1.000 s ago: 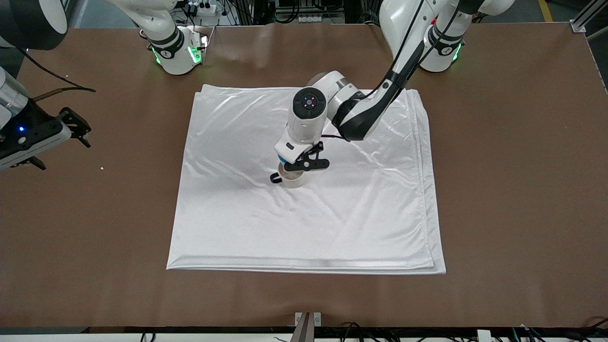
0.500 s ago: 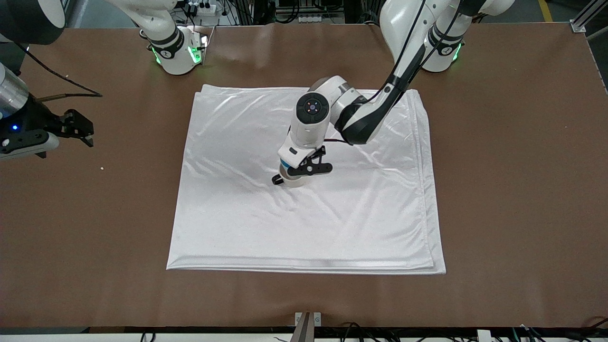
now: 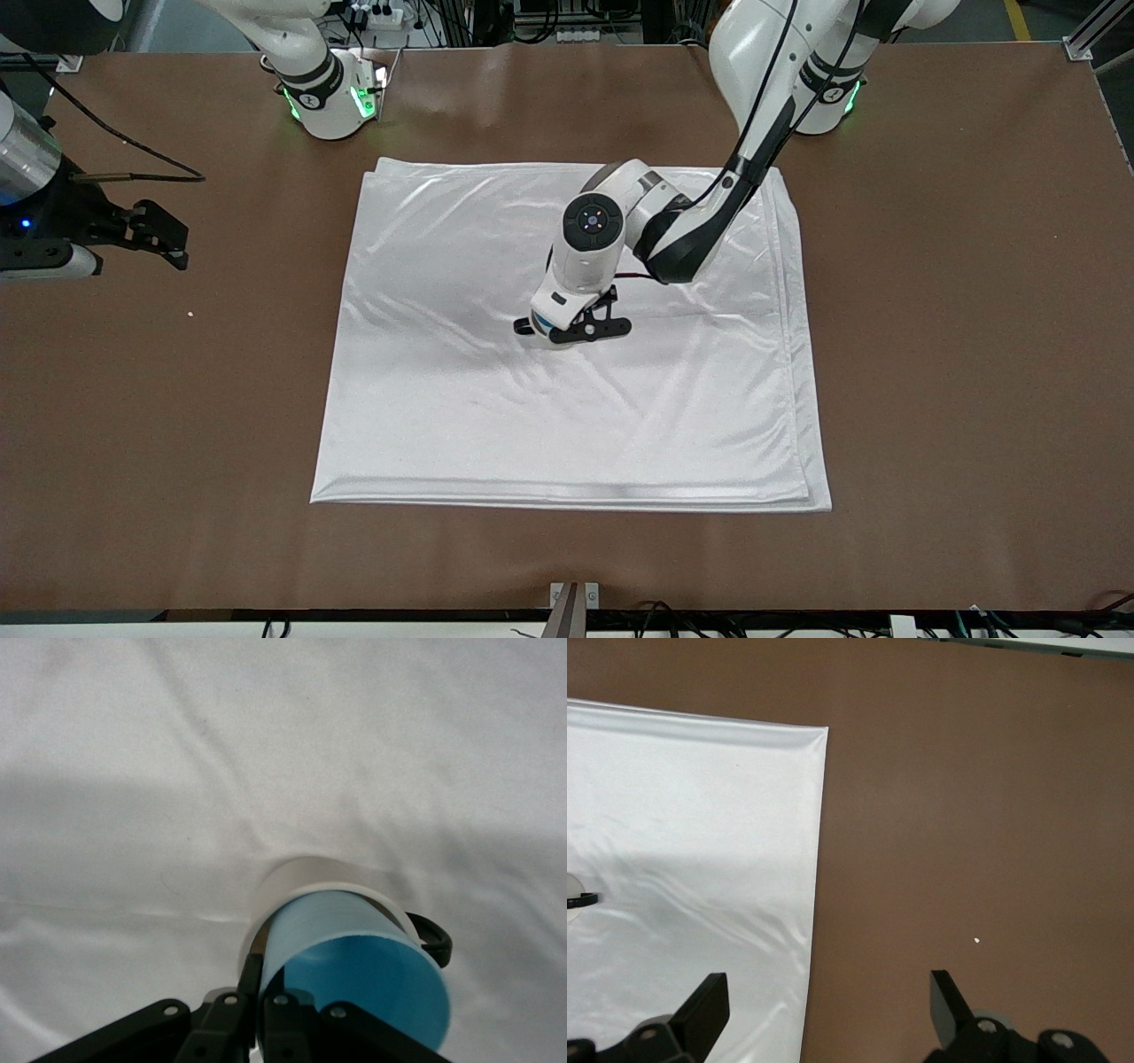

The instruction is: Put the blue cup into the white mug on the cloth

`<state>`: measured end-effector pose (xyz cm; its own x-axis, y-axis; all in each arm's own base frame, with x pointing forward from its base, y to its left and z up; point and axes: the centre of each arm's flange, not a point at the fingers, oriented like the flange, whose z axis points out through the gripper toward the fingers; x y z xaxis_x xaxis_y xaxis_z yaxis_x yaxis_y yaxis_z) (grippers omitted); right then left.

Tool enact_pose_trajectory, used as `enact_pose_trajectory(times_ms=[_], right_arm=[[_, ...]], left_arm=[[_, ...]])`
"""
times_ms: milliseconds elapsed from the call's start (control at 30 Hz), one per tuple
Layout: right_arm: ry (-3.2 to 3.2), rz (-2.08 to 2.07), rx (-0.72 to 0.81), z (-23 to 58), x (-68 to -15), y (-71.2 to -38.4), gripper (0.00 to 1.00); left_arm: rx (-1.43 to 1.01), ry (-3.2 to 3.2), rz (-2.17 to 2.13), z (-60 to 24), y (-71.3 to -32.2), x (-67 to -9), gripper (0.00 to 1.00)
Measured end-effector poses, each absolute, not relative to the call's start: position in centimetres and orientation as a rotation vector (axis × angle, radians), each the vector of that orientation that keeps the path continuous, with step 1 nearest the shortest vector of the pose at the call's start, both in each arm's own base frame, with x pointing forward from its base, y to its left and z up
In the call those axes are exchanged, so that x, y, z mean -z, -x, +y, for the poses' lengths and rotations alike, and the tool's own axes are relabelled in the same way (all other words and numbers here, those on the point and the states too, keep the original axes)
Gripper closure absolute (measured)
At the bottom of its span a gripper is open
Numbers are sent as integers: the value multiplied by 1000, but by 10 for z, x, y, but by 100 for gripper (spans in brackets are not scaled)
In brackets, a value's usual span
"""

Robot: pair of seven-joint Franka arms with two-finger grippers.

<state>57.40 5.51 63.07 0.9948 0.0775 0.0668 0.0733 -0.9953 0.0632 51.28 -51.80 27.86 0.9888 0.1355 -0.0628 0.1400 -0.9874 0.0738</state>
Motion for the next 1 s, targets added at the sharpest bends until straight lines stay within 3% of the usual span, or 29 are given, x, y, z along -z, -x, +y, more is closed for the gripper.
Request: enact_pose_trajectory(times_ms=[400, 533, 733, 1000], right_arm=[[-3092, 89, -106, 50, -633, -574, 0], [-3092, 76, -104, 45, -633, -574, 0], [-3115, 19, -89, 24, -632, -575, 0], [-3125, -31, -59, -9, -629, -574, 0]], left_arm=[[94, -3058, 213, -518, -513, -272, 93], [96, -3059, 214, -518, -513, -270, 78], [94, -3058, 212, -518, -513, -270, 45], [79, -3047, 212, -520, -516, -277, 12]])
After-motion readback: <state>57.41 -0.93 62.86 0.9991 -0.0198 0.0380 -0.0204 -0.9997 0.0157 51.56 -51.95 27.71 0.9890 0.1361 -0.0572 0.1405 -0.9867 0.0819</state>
